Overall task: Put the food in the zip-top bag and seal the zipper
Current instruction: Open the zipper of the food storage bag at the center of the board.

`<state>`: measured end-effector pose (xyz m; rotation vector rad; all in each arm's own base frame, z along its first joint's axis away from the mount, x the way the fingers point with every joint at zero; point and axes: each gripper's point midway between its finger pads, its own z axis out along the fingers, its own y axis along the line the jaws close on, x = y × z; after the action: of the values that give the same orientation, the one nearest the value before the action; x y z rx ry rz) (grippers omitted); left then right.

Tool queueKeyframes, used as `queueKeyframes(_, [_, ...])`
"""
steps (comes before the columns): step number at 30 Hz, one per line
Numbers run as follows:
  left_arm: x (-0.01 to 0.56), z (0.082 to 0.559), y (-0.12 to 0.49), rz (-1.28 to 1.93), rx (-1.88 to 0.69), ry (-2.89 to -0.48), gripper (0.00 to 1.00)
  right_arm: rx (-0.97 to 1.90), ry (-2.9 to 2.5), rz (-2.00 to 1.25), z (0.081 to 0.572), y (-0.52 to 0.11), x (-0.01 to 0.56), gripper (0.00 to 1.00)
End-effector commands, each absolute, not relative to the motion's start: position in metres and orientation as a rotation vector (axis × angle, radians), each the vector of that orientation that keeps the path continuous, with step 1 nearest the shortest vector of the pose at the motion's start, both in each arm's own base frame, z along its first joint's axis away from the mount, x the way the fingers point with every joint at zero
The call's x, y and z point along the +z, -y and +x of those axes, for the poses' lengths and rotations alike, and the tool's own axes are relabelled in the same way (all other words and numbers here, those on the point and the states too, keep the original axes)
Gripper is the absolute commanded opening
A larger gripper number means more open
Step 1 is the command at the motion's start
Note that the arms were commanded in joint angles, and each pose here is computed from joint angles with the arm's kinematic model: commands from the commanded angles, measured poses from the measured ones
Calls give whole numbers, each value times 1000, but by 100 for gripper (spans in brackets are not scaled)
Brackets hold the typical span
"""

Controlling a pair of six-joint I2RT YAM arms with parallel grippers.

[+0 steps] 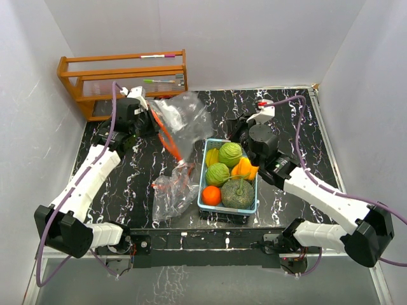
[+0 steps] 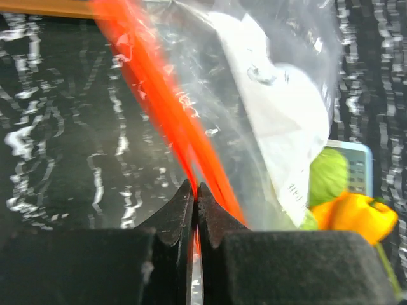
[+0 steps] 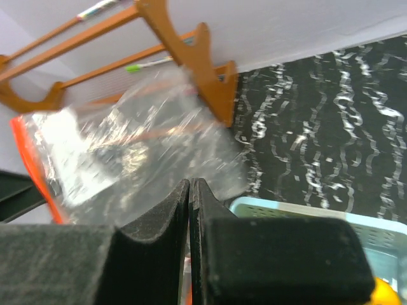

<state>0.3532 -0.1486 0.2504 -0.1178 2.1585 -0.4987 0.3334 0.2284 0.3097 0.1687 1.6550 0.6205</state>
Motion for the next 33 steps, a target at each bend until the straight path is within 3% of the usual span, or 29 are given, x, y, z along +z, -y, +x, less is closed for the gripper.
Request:
queueKeyframes(1, [246,347,114,-98,-268,-2192,0,460,-1648,230,339,-200,314,8])
queueKeyframes(5, [251,349,122,-80,-319,-2179,0,542,-1635,22,338,-233,328,11])
queueKeyframes(11, [255,358,127,-76,-326,-2184,0,567,-1657,-355,315,-317,332,42])
queueKeyframes(17, [257,361,138,-69,-396,-2179,0,693,-1649,-398,307,-360,322,51])
queueKeyframes(33, [255,357,153,-63,-511,-2168,0,822,-1623,-395,317,-415,300,51])
